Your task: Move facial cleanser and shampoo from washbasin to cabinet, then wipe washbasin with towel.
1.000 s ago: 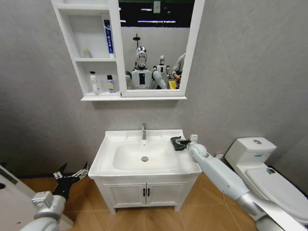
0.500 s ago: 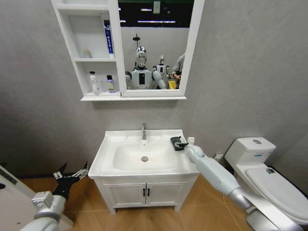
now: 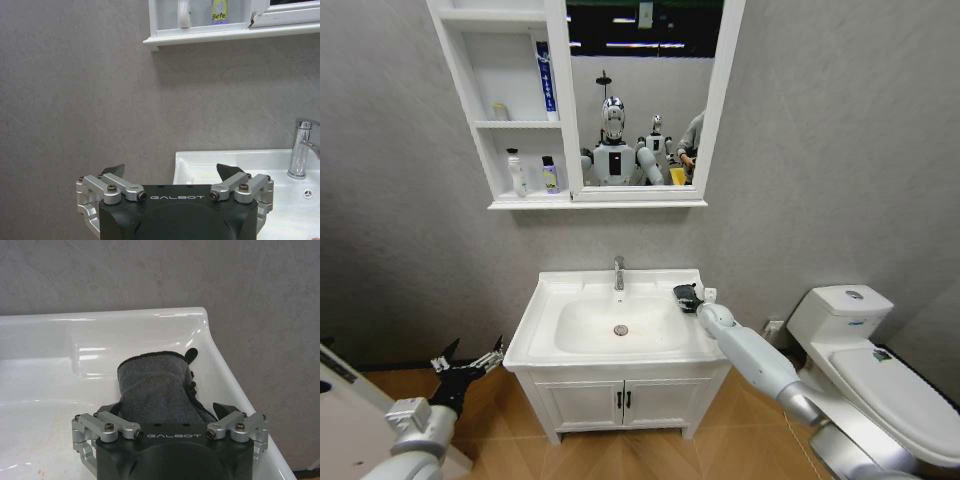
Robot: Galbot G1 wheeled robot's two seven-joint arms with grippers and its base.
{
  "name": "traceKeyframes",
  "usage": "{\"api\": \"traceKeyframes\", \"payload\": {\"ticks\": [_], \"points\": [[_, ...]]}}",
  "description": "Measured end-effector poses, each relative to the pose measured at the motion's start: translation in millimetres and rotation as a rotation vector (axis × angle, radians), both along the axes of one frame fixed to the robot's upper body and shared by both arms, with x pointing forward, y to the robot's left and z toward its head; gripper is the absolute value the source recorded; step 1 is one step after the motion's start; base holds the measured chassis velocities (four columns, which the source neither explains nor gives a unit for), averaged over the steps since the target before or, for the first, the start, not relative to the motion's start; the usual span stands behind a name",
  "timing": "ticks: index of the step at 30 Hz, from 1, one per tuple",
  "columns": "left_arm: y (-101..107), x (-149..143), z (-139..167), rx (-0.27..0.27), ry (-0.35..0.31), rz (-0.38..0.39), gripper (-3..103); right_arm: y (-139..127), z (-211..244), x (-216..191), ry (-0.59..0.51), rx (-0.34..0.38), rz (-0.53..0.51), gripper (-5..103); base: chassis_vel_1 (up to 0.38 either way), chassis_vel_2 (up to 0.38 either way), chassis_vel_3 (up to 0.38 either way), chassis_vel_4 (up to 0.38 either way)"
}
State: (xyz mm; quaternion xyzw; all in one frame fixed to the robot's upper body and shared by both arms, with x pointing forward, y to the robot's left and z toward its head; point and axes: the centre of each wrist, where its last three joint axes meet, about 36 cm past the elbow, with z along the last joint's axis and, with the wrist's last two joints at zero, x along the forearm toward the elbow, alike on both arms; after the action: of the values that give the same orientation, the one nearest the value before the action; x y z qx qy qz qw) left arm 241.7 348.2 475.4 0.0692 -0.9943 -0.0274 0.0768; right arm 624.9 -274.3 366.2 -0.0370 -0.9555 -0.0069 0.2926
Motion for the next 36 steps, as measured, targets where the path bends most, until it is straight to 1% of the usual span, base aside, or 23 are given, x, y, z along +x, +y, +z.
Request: {"api": "traceKeyframes", "payload": {"ticks": [6, 11, 12, 14, 15, 17, 18, 22, 24, 25, 26, 27, 30, 31, 33, 34, 35, 36], "points": [[0.0, 0.0, 0.0, 0.000, 0.000, 0.000, 100, 14.3, 5.9, 12.0, -0.017, -0.010, 0.019, 100, 0.000, 0.000, 0.000, 0.000], [0.0, 0.0, 0.0, 0.000, 0.000, 0.000, 100, 20.2, 6.8, 15.3, -0.014, -0.013, 0.020, 100, 0.000, 0.000, 0.000, 0.000], [0.0, 0.0, 0.0, 0.000, 0.000, 0.000, 100, 20.2, 7.1, 15.6, -0.010, -0.017, 0.018, 103, 0.000, 0.000, 0.000, 0.000], [0.0, 0.0, 0.0, 0.000, 0.000, 0.000, 100, 18.8, 7.4, 15.7, -0.003, -0.028, 0.008, 99, 0.000, 0.000, 0.000, 0.000], [0.0, 0.0, 0.0, 0.000, 0.000, 0.000, 100, 18.8, 7.4, 15.7, -0.003, -0.028, 0.008, 99, 0.000, 0.000, 0.000, 0.000], [0.0, 0.0, 0.0, 0.000, 0.000, 0.000, 100, 12.2, 8.7, 14.6, -0.009, -0.044, -0.001, 95, 0.000, 0.000, 0.000, 0.000], [0.0, 0.0, 0.0, 0.000, 0.000, 0.000, 100, 7.8, 8.8, 12.9, -0.010, -0.050, -0.004, 96, 0.000, 0.000, 0.000, 0.000], [0.0, 0.0, 0.0, 0.000, 0.000, 0.000, 100, -1.2, 7.9, 10.9, -0.008, -0.058, -0.013, 97, 0.000, 0.000, 0.000, 0.000], [0.0, 0.0, 0.0, 0.000, 0.000, 0.000, 100, -2.5, 5.8, 11.2, -0.003, -0.056, -0.016, 98, 0.000, 0.000, 0.000, 0.000], [0.0, 0.0, 0.0, 0.000, 0.000, 0.000, 100, -1.8, 4.4, 11.8, -0.001, -0.055, -0.016, 101, 0.000, 0.000, 0.000, 0.000], [0.0, 0.0, 0.0, 0.000, 0.000, 0.000, 100, -1.8, 4.4, 11.8, -0.001, -0.055, -0.016, 101, 0.000, 0.000, 0.000, 0.000], [0.0, 0.0, 0.0, 0.000, 0.000, 0.000, 100, 1.3, 2.0, 12.4, -0.002, -0.058, -0.011, 99, 0.000, 0.000, 0.000, 0.000], [0.0, 0.0, 0.0, 0.000, 0.000, 0.000, 100, 7.6, -1.8, 12.7, -0.001, -0.057, -0.001, 97, 0.000, 0.000, 0.000, 0.000], [0.0, 0.0, 0.0, 0.000, 0.000, 0.000, 100, 10.4, -2.2, 13.6, 0.000, -0.053, -0.001, 95, 0.000, 0.000, 0.000, 0.000], [0.0, 0.0, 0.0, 0.000, 0.000, 0.000, 100, 11.3, -2.2, 14.0, 0.000, -0.053, -0.002, 95, 0.000, 0.000, 0.000, 0.000], [0.0, 0.0, 0.0, 0.000, 0.000, 0.000, 100, 13.1, -1.2, 15.7, 0.000, -0.051, -0.005, 84, 0.000, 0.000, 0.000, 0.000], [0.0, 0.0, 0.0, 0.000, 0.000, 0.000, 100, 13.3, -0.3, 16.6, -0.001, -0.052, -0.008, 84, 0.000, 0.000, 0.000, 0.000], [0.0, 0.0, 0.0, 0.000, 0.000, 0.000, 100, 13.2, 0.6, 17.4, -0.001, -0.053, -0.009, 79, 0.000, 0.000, 0.000, 0.000]]}}
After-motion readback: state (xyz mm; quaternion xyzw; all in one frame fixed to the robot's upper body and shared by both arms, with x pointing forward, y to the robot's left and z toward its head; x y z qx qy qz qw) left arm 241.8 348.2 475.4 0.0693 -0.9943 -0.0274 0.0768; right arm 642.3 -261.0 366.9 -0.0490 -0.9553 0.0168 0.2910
